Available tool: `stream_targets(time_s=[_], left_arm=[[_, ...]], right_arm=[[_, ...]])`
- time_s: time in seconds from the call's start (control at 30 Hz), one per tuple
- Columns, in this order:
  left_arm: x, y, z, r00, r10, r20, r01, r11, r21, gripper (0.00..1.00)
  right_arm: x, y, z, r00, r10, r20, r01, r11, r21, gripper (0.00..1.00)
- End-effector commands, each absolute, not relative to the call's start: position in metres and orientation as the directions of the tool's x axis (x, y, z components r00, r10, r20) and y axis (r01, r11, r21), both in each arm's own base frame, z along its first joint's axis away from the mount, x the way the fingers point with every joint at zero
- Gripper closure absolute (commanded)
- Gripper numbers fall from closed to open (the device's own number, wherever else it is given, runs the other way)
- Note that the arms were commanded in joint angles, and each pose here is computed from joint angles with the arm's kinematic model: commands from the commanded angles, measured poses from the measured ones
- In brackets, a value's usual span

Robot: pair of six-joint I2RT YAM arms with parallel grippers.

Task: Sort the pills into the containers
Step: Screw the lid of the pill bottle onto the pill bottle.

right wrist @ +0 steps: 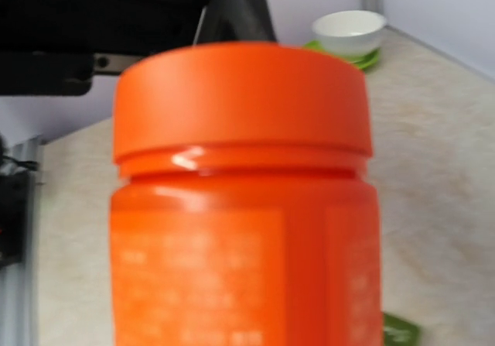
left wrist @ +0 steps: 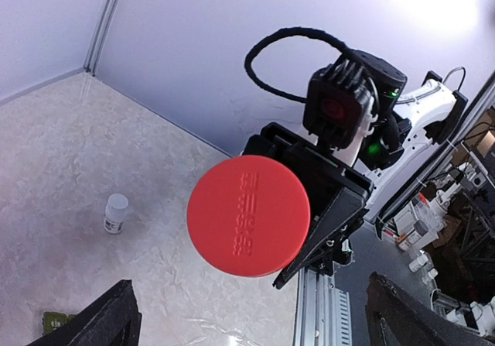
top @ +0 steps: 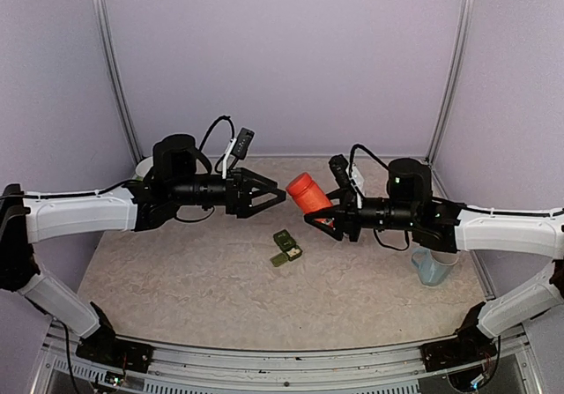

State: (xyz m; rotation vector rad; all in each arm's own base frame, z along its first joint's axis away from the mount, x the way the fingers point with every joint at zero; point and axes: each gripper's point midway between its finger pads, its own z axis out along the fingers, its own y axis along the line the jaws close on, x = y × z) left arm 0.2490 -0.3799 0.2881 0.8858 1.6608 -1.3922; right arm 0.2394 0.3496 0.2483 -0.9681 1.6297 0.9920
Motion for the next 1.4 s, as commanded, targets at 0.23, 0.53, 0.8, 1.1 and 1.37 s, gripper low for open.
stream_targets(time_s=[0.23,0.53,0.8,1.1,1.37], left_arm=[[0.274,-0.4,0.285,-0.602,0.027,-0.798,0.791,0.156,-0.591,0.04],[0.274,-0.409,0.274,-0.632,0.055,-0.773,0.772,0.139,-0.621,0.15],[0.272,-0.412,0.269,-0.642,0.073,-0.763,0.765,0.127,-0.632,0.27],[0.27,-0.415,0.265,-0.637,0.085,-0.766,0.77,0.114,-0.628,0.53],[0.251,-0.412,0.273,-0.56,0.096,-0.823,0.828,0.025,-0.56,0.76]], right_arm=[[0.261,0.356,0.24,-0.065,-0.254,-0.965,-0.874,0.482,-0.068,0.55],[0.26,0.36,0.237,-0.038,-0.283,-0.958,-0.855,0.506,-0.116,0.55],[0.265,0.36,0.234,-0.042,-0.298,-0.954,-0.844,0.522,-0.126,0.55],[0.263,0.363,0.232,-0.05,-0.3,-0.953,-0.847,0.518,-0.119,0.55],[0.25,0.369,0.239,-0.137,-0.249,-0.959,-0.892,0.452,0.01,0.54]])
